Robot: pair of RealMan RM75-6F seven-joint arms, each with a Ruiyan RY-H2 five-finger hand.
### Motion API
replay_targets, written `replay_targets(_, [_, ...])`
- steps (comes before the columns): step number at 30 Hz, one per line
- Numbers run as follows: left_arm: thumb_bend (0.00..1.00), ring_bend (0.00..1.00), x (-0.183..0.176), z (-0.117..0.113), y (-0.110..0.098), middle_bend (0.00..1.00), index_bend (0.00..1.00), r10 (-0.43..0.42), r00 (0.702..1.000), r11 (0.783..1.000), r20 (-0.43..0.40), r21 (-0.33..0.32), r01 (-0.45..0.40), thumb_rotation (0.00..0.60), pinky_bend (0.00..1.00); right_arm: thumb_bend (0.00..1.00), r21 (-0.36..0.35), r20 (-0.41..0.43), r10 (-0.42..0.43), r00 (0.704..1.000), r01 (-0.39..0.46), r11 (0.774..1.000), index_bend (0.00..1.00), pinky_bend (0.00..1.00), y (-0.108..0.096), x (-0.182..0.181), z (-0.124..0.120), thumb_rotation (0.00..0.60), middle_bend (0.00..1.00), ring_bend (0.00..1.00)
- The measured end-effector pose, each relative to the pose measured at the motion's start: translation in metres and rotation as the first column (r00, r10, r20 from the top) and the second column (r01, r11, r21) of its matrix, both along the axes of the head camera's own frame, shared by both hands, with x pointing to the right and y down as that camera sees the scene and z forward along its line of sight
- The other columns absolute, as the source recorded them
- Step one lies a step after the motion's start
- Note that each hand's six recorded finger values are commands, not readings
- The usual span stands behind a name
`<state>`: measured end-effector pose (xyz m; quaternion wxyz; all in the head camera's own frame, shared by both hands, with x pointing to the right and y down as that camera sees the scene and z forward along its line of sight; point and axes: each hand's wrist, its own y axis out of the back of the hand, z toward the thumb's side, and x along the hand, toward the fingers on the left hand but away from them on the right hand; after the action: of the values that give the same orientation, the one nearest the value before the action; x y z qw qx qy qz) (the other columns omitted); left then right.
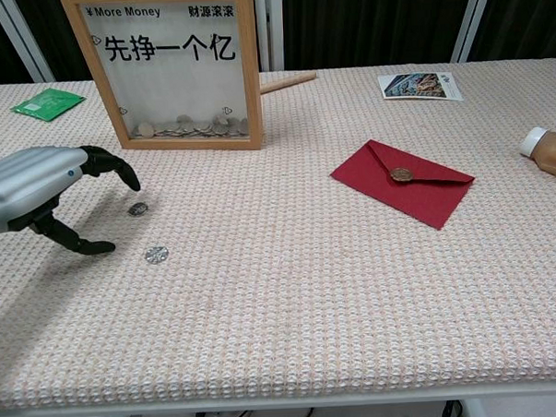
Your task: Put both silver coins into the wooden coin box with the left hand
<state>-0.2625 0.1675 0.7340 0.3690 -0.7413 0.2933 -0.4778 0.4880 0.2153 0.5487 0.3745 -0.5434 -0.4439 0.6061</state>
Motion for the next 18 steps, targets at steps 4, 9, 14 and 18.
replay_targets(4, [0.24, 0.14, -0.002, 0.004, -0.002, 0.26, 0.33, -0.004, 1.000, 1.000, 0.010, 0.003, 0.004, 0.600, 0.23, 0.29, 0.000, 0.000, 0.001, 1.000, -0.001, 1.000, 0.00, 0.00, -0.001, 0.000, 0.001, 0.600, 0.00, 0.00])
replay_targets(9, [0.28, 0.14, -0.004, 0.008, -0.005, 0.26, 0.34, -0.012, 1.000, 1.000, 0.011, 0.001, 0.012, 0.600, 0.24, 0.29, -0.012, -0.006, -0.004, 1.000, 0.004, 1.000, 0.00, 0.00, -0.001, -0.001, 0.004, 0.600, 0.00, 0.00])
replay_targets(14, [0.28, 0.14, -0.005, 0.012, -0.004, 0.26, 0.37, -0.016, 1.000, 1.000, 0.007, -0.010, 0.016, 0.600, 0.24, 0.29, -0.014, -0.003, 0.007, 1.000, -0.007, 1.000, 0.00, 0.00, -0.001, 0.000, 0.005, 0.600, 0.00, 0.00])
replay_targets(18, [0.29, 0.14, -0.004, 0.014, -0.003, 0.26, 0.38, -0.022, 1.000, 1.000, 0.001, -0.009, 0.022, 0.600, 0.24, 0.29, -0.022, -0.004, 0.009, 1.000, -0.009, 1.000, 0.00, 0.00, 0.000, 0.002, 0.007, 0.600, 0.00, 0.00])
